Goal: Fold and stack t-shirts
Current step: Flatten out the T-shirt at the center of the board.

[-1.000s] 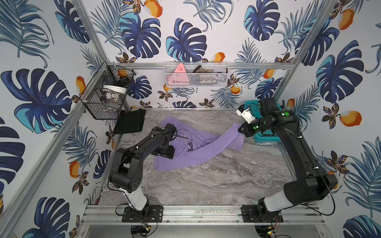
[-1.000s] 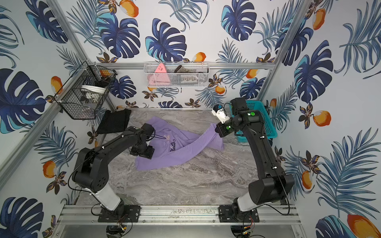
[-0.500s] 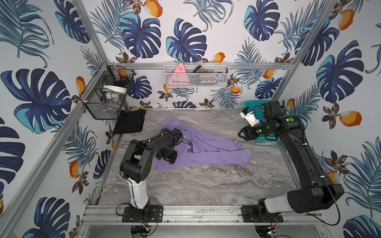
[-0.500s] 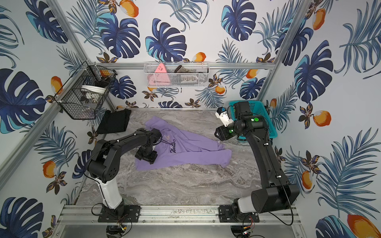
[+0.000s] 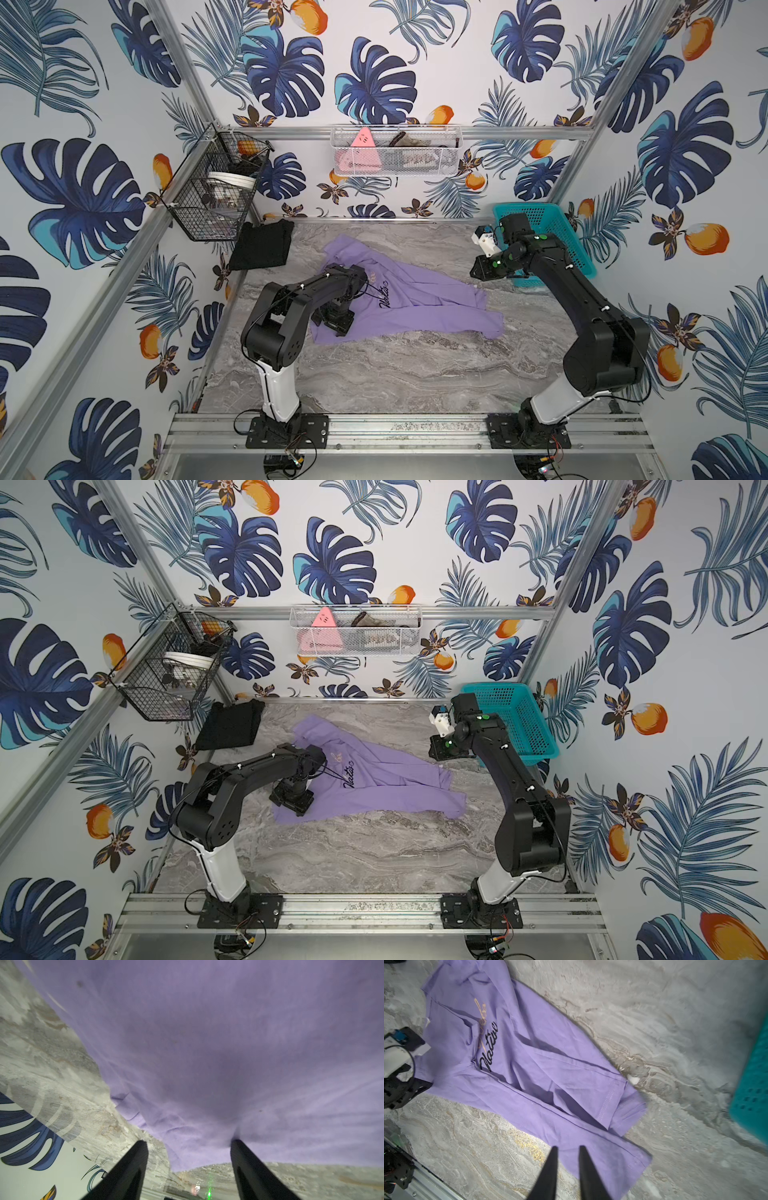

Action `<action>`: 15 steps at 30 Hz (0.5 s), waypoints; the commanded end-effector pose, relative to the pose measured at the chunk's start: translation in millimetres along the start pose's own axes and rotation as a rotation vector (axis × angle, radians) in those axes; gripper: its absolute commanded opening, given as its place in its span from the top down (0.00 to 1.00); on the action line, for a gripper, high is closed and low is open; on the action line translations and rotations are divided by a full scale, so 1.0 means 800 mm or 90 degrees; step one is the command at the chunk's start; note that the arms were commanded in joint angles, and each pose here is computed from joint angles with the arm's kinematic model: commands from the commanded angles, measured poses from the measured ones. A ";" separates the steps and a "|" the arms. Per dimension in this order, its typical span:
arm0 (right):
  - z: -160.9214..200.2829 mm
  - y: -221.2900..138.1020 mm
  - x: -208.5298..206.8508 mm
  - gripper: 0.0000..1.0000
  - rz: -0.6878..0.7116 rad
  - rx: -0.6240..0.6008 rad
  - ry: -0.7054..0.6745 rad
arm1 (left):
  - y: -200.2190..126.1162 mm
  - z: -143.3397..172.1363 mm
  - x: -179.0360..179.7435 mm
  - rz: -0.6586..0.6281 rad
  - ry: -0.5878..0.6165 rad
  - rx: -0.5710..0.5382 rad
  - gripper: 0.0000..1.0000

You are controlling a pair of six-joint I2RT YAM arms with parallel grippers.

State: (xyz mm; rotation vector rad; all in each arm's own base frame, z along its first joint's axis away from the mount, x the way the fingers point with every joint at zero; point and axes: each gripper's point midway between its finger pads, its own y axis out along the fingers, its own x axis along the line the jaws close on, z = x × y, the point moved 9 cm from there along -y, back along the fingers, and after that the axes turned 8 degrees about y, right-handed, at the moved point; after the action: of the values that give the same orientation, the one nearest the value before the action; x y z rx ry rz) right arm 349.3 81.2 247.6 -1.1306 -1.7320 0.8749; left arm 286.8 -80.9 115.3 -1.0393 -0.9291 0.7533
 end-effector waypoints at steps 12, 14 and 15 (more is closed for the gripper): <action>-0.017 0.073 -0.013 0.39 -0.008 0.027 0.009 | -0.006 0.019 0.009 -0.047 0.027 0.003 0.35; -0.032 0.072 -0.008 0.38 -0.015 0.012 0.004 | -0.009 0.020 0.014 -0.070 0.023 0.003 0.30; -0.040 0.072 -0.005 0.38 -0.016 0.004 -0.001 | -0.011 0.020 0.016 -0.081 0.020 0.001 0.25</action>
State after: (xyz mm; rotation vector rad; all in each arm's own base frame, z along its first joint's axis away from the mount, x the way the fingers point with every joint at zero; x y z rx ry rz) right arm 384.5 92.8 197.7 -1.0951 -1.6777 0.9093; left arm 277.1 -71.6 122.9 -1.0140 -0.9386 0.6853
